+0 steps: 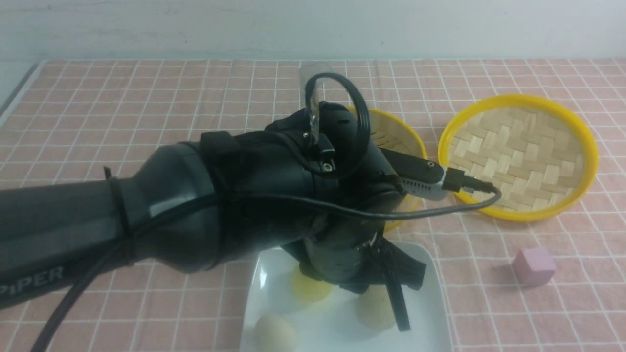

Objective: Put the steamed buns into the plate on the pink tablecloth.

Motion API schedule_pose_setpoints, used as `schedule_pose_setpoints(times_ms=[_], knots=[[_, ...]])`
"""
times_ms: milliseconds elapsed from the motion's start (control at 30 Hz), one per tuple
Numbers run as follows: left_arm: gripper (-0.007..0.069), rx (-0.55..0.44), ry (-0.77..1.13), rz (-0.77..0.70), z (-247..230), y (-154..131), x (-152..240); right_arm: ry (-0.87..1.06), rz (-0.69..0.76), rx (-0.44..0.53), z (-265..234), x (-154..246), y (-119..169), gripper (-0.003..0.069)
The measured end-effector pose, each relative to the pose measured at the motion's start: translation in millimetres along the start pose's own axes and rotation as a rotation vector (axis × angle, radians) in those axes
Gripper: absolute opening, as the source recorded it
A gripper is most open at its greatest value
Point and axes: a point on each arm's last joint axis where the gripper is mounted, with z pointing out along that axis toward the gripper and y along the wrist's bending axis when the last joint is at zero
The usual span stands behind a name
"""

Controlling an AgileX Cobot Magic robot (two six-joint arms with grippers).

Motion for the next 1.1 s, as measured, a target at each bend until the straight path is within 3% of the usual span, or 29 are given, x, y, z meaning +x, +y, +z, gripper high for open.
schedule_pose_setpoints(times_ms=[233,1100], knots=[[0.0099,-0.003,-0.003,0.003,0.0,0.3,-0.2,0.001,-0.019,0.001,0.8,1.3,-0.2,-0.0008],[0.0099,-0.016,0.011,0.003,0.0,1.4,1.0,0.013,-0.031,-0.075,2.0,5.8,4.6,0.0006]])
